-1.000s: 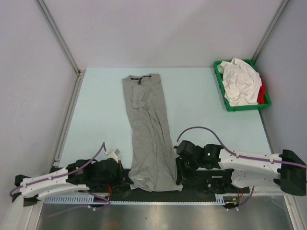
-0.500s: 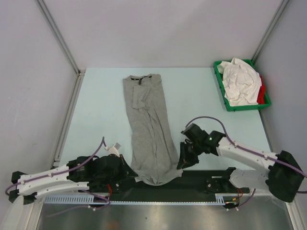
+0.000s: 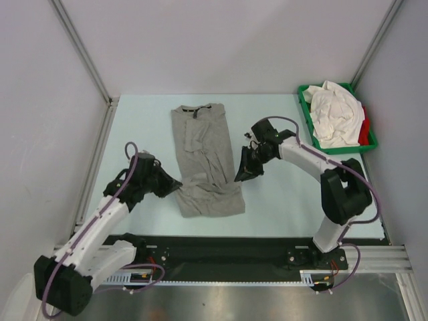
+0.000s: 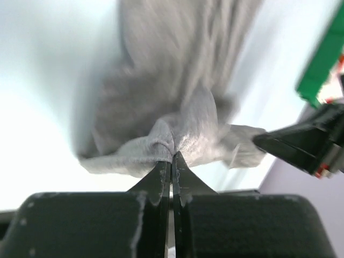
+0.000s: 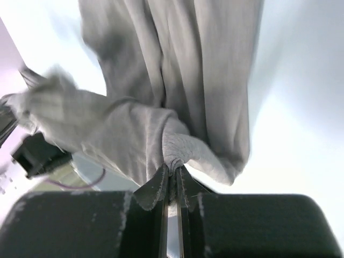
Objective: Fold and stack the t-shirts
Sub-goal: Fold the tshirt
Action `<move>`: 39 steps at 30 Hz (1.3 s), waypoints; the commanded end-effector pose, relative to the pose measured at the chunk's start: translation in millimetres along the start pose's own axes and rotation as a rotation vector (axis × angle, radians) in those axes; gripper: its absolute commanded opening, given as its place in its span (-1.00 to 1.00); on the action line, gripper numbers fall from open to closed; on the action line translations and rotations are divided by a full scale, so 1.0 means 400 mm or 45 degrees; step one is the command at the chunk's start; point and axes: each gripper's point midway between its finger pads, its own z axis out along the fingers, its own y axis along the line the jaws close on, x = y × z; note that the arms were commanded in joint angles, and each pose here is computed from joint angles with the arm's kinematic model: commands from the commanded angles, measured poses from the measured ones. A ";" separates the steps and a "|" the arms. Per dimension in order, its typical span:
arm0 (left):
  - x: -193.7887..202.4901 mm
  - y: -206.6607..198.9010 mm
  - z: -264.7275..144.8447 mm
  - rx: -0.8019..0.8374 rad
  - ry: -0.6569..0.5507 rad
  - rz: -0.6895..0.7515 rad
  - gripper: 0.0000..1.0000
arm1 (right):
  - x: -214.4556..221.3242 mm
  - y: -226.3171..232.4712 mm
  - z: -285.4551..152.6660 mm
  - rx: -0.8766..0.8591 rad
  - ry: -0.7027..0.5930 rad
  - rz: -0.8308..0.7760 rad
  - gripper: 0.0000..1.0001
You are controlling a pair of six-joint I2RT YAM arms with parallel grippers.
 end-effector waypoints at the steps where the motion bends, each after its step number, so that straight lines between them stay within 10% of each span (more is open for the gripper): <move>1: -0.085 -0.050 0.011 0.101 0.011 0.204 -0.99 | -0.072 0.017 0.005 -0.039 0.009 -0.042 -1.00; 17: -0.231 -0.093 0.132 0.074 0.088 0.240 -0.99 | -0.282 -0.007 0.008 -0.058 -0.012 0.062 -1.00; 39: 0.263 0.156 -0.184 0.261 0.440 0.088 -0.99 | 0.451 -0.026 -0.135 -0.032 0.284 -0.088 -0.99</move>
